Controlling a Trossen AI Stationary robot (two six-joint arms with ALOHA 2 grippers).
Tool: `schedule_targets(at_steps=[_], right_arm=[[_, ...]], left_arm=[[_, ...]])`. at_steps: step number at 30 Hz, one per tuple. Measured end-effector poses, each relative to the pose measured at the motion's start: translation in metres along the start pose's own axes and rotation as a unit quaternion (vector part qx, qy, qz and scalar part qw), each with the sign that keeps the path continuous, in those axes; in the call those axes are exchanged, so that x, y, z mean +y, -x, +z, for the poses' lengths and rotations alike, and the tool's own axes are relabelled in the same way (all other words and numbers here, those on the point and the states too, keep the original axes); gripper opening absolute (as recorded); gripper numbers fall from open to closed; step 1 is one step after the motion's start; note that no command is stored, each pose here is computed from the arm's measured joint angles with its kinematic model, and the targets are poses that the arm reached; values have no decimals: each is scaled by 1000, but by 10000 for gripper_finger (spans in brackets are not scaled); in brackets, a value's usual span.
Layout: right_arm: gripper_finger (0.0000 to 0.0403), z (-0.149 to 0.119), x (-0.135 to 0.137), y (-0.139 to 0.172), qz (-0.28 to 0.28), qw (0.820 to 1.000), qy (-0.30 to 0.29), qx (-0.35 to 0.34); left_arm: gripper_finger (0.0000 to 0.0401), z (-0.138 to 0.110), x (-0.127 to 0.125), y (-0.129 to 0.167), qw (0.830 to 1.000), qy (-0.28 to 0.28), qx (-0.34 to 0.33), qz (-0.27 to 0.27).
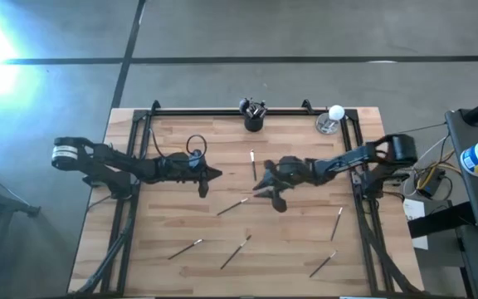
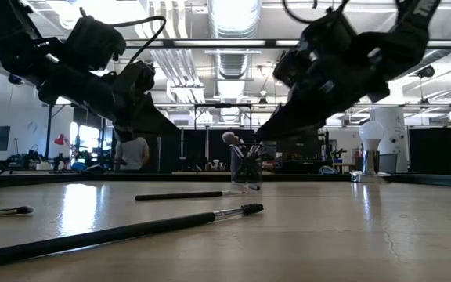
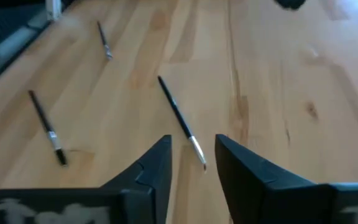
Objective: Put items in baskets/containers
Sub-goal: Put the black liner brush into the black pen holder
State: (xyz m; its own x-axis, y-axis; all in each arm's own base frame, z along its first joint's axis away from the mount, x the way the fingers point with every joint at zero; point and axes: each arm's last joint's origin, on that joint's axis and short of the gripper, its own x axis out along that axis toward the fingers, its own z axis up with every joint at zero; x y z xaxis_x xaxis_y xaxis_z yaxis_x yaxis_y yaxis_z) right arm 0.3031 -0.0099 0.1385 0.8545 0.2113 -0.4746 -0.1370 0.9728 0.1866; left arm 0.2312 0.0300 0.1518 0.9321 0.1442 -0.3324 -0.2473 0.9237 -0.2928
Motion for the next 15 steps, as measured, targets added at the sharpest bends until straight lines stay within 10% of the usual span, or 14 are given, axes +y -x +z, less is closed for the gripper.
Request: schedule_targets(at_steps=[15], right_arm=[[102, -4, -16, -55, -1, 993, 32, 115]], left_arm=[[12, -2, -4, 0, 1000, 1, 8, -7]])
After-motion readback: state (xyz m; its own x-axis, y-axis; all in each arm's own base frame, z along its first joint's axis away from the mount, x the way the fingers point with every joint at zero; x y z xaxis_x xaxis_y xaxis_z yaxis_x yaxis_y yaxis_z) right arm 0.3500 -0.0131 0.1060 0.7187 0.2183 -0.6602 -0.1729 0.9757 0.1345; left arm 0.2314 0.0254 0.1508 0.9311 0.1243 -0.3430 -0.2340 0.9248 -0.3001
